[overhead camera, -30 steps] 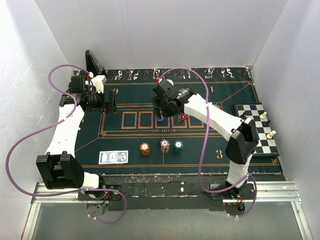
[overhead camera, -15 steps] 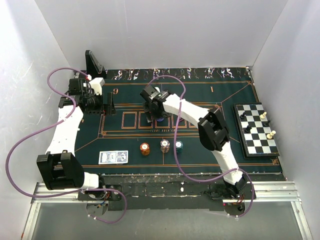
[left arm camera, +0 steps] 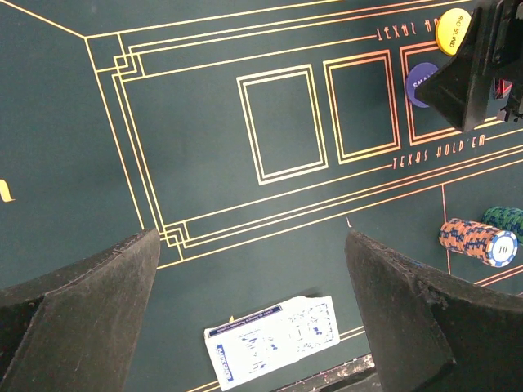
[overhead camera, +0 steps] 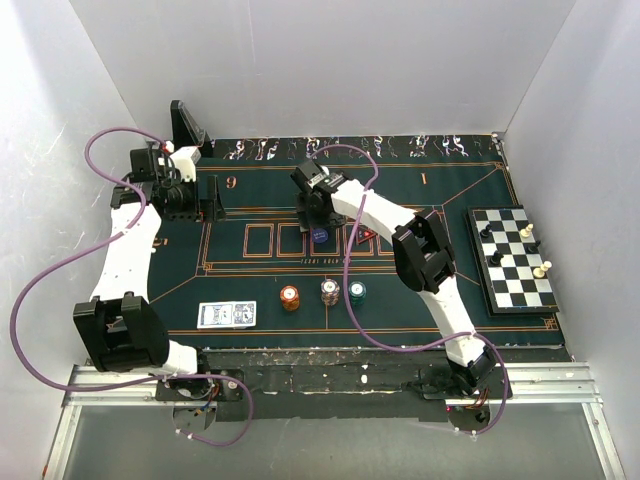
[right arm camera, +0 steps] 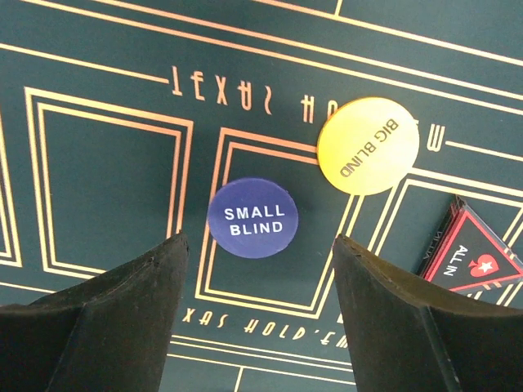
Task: Distribute texas hold em gaming equipment
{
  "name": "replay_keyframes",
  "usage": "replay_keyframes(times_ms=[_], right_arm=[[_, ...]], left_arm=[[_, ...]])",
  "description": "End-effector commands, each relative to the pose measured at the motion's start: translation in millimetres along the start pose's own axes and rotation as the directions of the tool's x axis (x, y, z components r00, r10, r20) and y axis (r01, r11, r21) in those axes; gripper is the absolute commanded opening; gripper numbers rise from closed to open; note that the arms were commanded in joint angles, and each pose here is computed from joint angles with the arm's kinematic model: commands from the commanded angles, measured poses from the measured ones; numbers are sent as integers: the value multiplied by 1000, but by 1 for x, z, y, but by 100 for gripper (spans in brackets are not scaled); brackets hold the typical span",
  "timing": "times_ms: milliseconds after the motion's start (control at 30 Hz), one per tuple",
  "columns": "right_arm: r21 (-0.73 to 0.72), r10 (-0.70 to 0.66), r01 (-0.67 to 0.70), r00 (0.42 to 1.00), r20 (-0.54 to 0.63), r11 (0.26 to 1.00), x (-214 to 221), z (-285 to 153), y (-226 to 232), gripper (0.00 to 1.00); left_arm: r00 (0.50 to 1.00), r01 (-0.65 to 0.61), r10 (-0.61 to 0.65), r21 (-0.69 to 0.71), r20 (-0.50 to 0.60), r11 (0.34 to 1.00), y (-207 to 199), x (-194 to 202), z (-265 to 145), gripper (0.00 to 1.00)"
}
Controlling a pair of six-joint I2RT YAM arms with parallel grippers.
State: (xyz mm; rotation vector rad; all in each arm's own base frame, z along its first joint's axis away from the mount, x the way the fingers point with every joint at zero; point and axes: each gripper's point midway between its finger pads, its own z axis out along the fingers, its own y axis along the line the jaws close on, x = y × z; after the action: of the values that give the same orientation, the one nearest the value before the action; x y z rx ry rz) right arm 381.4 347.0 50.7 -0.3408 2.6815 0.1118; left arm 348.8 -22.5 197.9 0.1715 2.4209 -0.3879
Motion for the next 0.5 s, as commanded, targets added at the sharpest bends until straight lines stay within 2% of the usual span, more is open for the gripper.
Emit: replay_keyframes(times_ms=[0, 400, 467], right_arm=[[-27, 5, -4, 1000, 31, 1000, -12, 6, 10, 77], [-20, 16, -17, 998, -55, 1000, 12, 29, 10, 71], [-20, 17, -19, 998, -57, 1000, 13, 31, 11, 66]], left_arm=[[1000, -15, 15, -20, 23, 1000, 3, -10, -7, 98], [999, 24, -24, -15, 46, 1000, 5, -19, -15, 98], [998, 28, -27, -20, 48, 999, 6, -21, -16, 98]])
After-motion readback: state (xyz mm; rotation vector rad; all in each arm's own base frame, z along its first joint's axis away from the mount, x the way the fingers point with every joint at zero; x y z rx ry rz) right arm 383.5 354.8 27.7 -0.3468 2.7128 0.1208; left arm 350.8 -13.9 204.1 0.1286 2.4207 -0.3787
